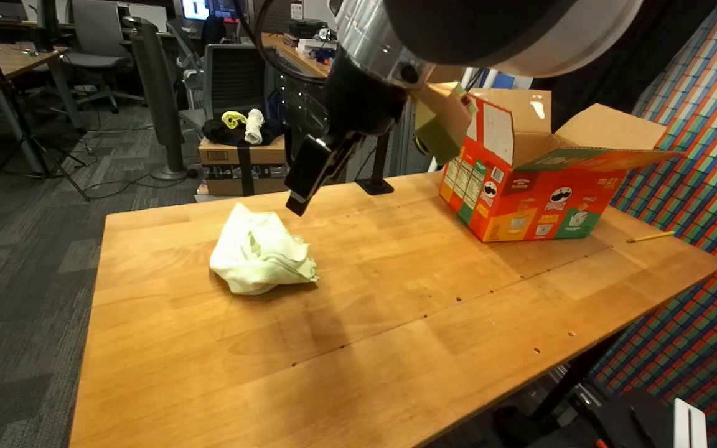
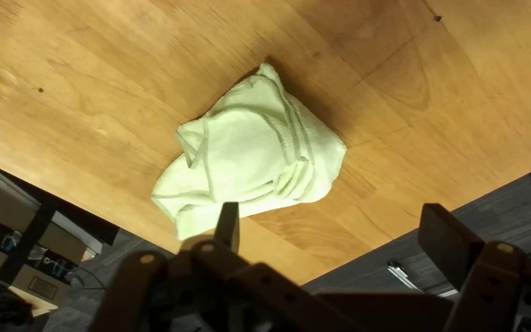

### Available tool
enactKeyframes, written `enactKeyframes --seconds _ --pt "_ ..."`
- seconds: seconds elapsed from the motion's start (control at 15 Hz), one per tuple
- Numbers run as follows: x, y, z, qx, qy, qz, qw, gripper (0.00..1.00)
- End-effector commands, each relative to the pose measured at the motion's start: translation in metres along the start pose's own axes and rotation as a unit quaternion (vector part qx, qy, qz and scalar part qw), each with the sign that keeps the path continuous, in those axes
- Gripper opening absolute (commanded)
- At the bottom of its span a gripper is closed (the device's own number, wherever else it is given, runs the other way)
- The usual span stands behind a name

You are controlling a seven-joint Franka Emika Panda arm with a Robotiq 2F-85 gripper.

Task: Put the shirts inside the box

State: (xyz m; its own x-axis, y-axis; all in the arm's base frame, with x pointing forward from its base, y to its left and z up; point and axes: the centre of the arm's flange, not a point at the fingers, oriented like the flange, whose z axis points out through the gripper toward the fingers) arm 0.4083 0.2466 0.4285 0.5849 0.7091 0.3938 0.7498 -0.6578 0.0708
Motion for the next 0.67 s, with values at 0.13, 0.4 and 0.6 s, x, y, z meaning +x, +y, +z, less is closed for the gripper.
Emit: enactKeyframes --seconds 0.13,0.4,0.6 --pt "0.036 -0.005 0.027 0.031 0.042 -0.018 0.9985 1.00" --pt "0.046 -0.009 0.063 0.048 0.044 -0.025 0.9975 1.00" --pt "0.046 -0.003 0.096 0.058 0.037 -0.031 0.9972 1.00"
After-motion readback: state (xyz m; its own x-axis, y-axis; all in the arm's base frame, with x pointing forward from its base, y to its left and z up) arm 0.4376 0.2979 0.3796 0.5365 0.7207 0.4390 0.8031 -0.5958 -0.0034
